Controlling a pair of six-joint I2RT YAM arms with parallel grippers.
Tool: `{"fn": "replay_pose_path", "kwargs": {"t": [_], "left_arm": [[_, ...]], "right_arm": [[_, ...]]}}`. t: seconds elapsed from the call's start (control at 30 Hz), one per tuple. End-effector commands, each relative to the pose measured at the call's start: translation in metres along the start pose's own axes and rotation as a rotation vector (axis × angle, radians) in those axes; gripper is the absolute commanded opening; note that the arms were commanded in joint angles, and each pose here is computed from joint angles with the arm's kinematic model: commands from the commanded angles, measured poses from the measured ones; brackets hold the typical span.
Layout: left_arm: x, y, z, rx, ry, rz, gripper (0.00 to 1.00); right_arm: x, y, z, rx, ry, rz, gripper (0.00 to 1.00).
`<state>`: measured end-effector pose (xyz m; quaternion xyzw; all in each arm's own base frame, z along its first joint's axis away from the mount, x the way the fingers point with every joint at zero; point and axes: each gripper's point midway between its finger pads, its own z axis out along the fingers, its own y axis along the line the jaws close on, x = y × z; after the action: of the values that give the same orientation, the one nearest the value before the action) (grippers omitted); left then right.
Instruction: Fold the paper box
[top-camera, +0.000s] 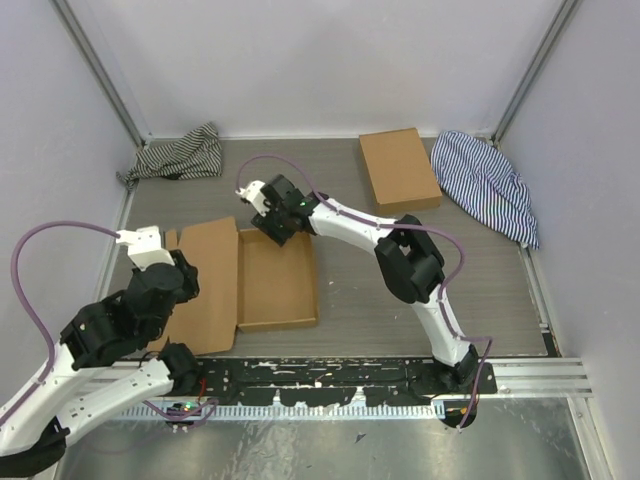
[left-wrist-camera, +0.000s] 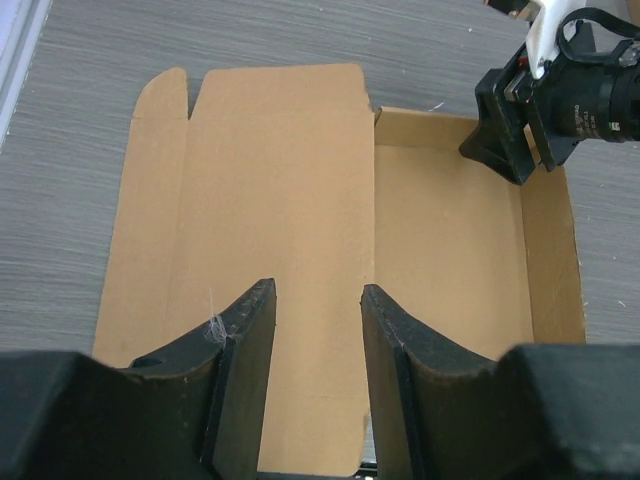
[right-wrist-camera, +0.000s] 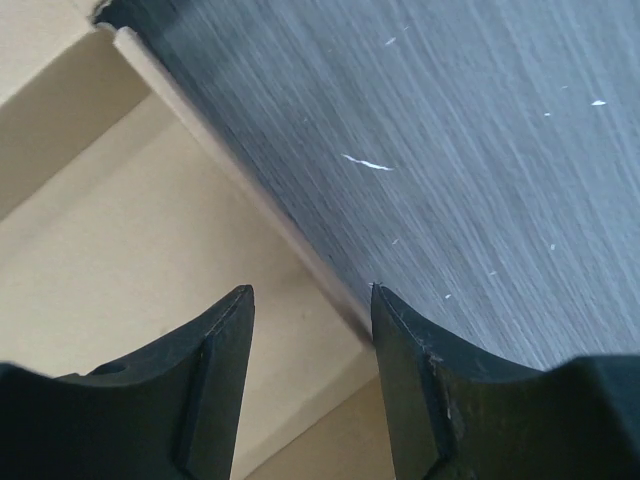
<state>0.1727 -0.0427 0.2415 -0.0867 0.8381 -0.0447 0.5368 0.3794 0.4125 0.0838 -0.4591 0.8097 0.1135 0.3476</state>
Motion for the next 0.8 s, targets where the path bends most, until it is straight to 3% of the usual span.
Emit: {"fn": "replay_pose_path", "kwargs": {"t": [0.0,0.33,0.4,0.5,0.57,0.77], "left_arm": [[0.001,0.004,0.0,-0.025,0.004,0.009,0.47],[0.004,0.003,0.003,-0.031,0.017,0.021,0.47],[0.005,0.002,0.004,-0.034,0.02,0.027,0.48],[0.004,-0.002,0.006,-0.032,0.022,0.031,0.48],[0.002,-0.01,0.009,-0.018,0.022,0.03,0.48],[0.003,-0.046,0.027,0.011,0.046,-0.017,0.49]], "right_arm": [[-0.03,-0.005,-0.017,-0.026,-0.078,-0.121,0.55],[0.009,0.004,0.004,-0.1,0.014,-0.084,0.52],[0.017,-0.003,0.005,-0.089,0.032,-0.025,0.46],[0.028,-0.02,-0.002,-0.06,0.037,0.14,0.23],[0.039,-0.033,-0.012,-0.051,0.033,0.268,0.14],[0.09,-0.047,-0.06,0.084,0.085,0.527,0.04]]}}
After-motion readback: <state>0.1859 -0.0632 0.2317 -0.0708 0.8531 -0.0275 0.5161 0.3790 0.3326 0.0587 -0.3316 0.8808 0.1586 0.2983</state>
